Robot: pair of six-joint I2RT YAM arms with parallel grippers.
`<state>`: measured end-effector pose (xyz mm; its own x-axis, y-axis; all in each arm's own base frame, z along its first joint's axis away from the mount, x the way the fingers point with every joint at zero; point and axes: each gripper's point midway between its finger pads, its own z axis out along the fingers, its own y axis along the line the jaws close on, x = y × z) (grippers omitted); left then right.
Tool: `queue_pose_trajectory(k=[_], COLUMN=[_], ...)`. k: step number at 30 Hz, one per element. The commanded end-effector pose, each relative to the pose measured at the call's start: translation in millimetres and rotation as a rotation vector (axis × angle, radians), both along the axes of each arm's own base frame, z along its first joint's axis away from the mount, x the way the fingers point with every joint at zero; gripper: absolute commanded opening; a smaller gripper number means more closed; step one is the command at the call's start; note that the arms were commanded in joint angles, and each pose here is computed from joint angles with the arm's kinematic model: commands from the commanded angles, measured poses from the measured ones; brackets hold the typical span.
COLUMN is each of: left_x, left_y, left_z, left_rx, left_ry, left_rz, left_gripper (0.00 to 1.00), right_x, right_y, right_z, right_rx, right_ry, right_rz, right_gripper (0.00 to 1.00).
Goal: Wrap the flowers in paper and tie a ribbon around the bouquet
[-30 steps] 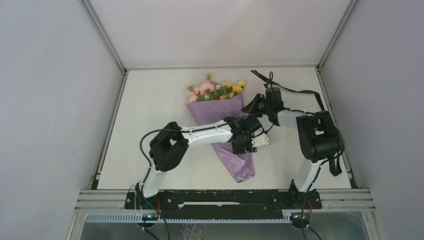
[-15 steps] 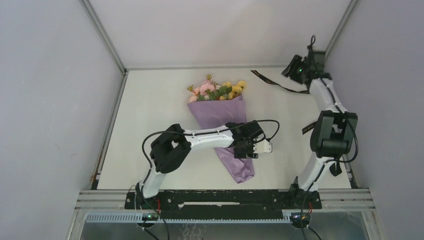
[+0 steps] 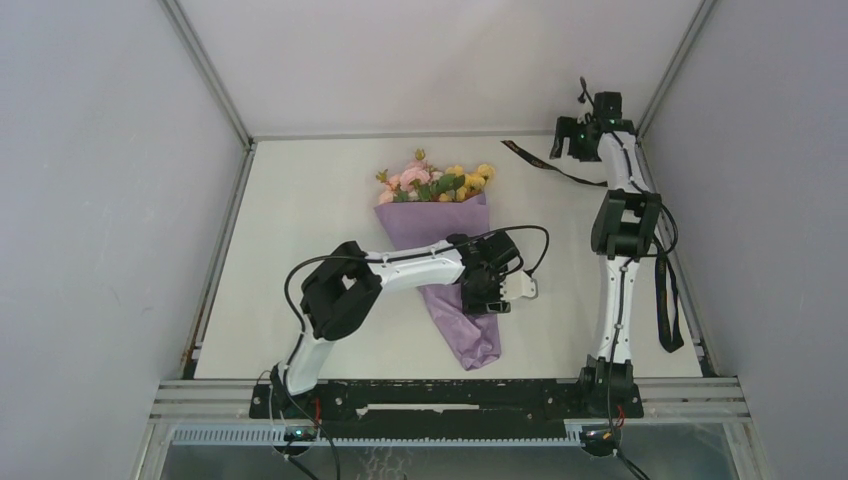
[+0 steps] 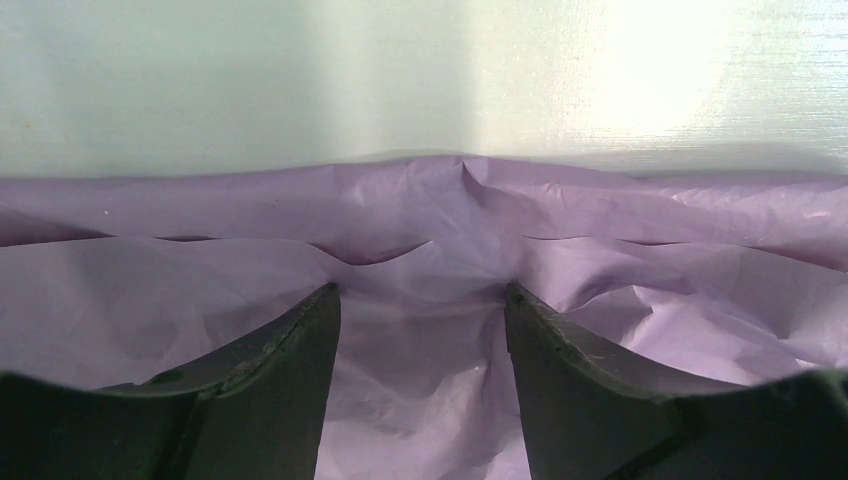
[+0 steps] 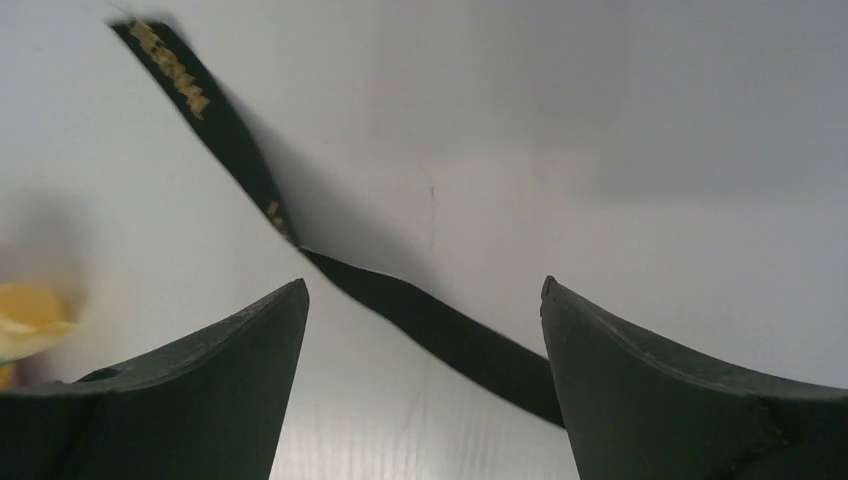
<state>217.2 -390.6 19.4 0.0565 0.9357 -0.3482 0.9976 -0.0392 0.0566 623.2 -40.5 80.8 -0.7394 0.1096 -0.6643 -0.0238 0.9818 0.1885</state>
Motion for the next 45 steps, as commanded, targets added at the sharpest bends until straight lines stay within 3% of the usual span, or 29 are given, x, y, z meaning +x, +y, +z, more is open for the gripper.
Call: queue_pose_trajectory(k=[1,10,15,19,21,25,26,30,31,32,35,39,42,45], left_x=[-6.7,-3.4,-3.8,-3.0,-2.6,-3.0,-2.9,1.0,1.8,2.4,3.3,3.7,4.0,3.4], left_y=[3.9,4.6,7.3,7.7,7.6,9.2,9.7,13.7,14.7,15.9,20.2,23.9,25.4,26.0], left_z=[-7.9,-5.3,-8.3,-9.5,-9.3,-10.5,-11.0,-13.9,-14.3,-14.0,-14.7,-15.2,-15.6,-14.9], left_rx=[0.027,0.033,0.043,0.047,0.047,0.051,0.052,0.068,0.071,0.075,0.084,0.094,0.096,0.093], left_ry=[0.07,0.056,0.057,0.054,0.052,0.052,0.05,0.025,0.017,0.01,-0.007,-0.023,-0.03,-0.029], left_rz=[0.016,0.024,0.026,0.024,0.024,0.024,0.024,0.031,0.029,0.027,0.022,0.009,0.008,0.008], left_gripper=[0.67,0.66,0.66,0.66,0.66,0.67,0.67,0.66,0.66,0.66,0.66,0.67,0.66,0.67], right_x=[8.2,-16.1,-46.2,-69.9,-73.0,-79.9,-86.0,-122.4,-152.0,-157.8,-208.9,-248.3,-265.6,-274.9], right_y=[-2.6,33.0,54.4,66.0,68.2,84.6,92.7,141.0,153.7,162.2,190.6,182.6,185.5,191.5], right_z=[10.5,-9.4,-27.3,-48.6,-55.8,-53.4,-48.4,-7.9,-14.2,-3.3,0.5,-3.3,19.1,38.3], right_rx=[-0.06,-0.08,0.035,0.007,-0.03,0.038,0.081,0.361,0.451,0.514,0.552,0.349,0.292,0.312], right_ry=[-0.023,0.072,0.173,0.284,0.299,0.307,0.315,0.284,0.316,0.247,0.262,0.288,0.239,0.173], right_rz=[0.041,0.191,0.262,0.29,0.285,0.3,0.306,0.292,0.268,0.257,0.228,0.178,0.187,0.183], right_gripper=[0.94,0.94,0.89,0.83,0.7,0.08,0.0,0.0,0.0,0.0,0.02,0.43,0.62,0.72])
